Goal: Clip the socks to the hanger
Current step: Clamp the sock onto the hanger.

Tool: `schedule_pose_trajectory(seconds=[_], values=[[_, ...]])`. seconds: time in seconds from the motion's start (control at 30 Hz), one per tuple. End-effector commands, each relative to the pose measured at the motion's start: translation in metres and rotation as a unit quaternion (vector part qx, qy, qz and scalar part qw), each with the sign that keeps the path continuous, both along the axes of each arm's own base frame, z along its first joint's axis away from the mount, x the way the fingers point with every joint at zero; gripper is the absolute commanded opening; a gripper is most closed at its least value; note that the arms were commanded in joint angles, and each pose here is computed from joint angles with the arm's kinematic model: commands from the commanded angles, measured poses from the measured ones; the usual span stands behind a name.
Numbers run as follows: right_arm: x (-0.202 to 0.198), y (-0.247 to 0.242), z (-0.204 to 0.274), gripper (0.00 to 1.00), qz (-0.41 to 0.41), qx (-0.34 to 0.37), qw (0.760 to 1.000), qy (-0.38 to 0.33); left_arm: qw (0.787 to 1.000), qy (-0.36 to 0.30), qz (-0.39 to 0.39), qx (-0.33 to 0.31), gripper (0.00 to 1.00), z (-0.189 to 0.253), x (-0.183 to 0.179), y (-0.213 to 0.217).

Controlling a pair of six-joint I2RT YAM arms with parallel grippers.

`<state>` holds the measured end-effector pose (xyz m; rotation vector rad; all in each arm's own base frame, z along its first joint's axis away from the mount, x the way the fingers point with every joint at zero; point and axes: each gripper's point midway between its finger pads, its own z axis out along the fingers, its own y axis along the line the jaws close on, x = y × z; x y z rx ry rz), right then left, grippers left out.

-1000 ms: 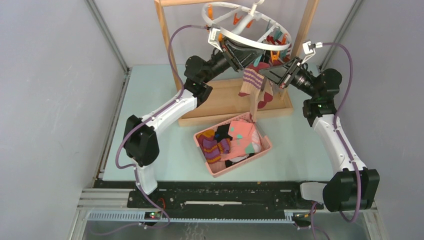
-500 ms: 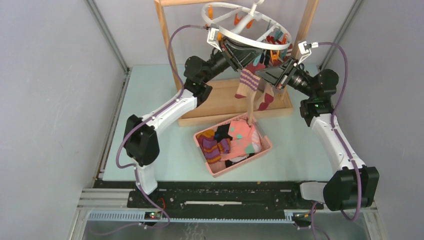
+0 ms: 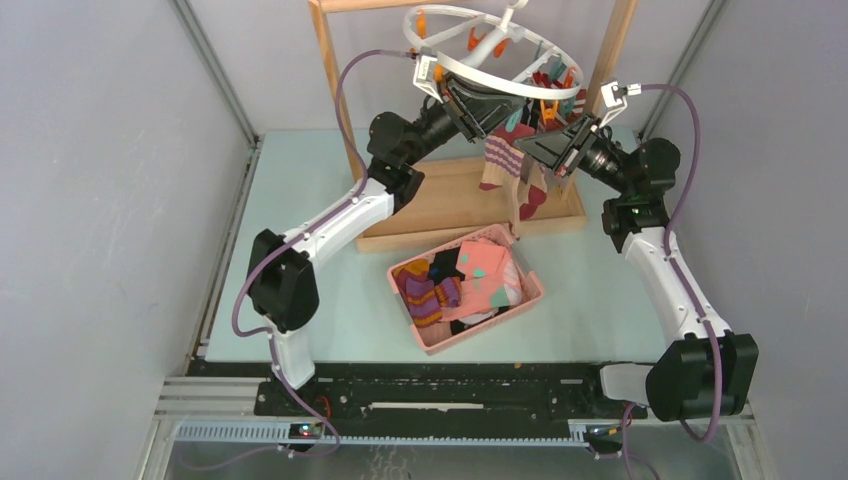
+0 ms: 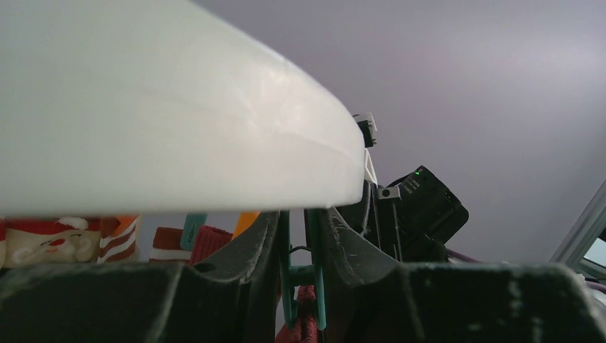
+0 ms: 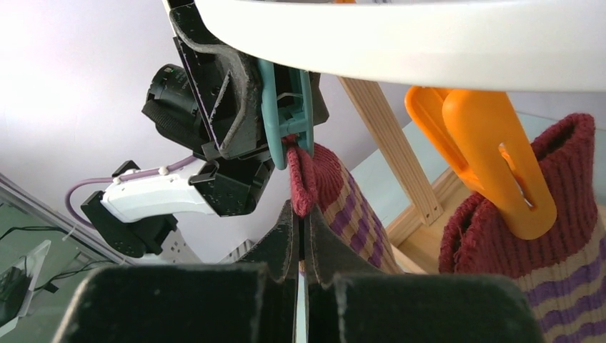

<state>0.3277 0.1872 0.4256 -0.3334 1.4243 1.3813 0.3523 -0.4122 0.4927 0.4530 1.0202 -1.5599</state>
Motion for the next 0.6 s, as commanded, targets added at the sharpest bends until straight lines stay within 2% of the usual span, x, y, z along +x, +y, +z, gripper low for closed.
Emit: schedule_pose_trajectory(seconds=[0.0, 0.27, 0.57], values=[[-0.0087, -0.0024, 0.033, 0.0, -0.001, 0.014, 0.999, -0.05, 1.0, -0.019, -0.006, -0.021, 0.14, 0.0129, -0.0069, 0.008], [-0.0138, 0.0058, 0.0318, 0.0, 0.015, 0.012, 0.998, -0.052, 0.999, -0.021, -0.004, -0.024, 0.14, 0.0149, -0.0063, 0.0084], [-0.0088, -0.0023, 0.0391, 0.0, -0.006, 0.025, 0.998, -0.057, 0.999, -0.02, -0.005, -0.024, 0.14, 0.014, -0.0069, 0.0087]])
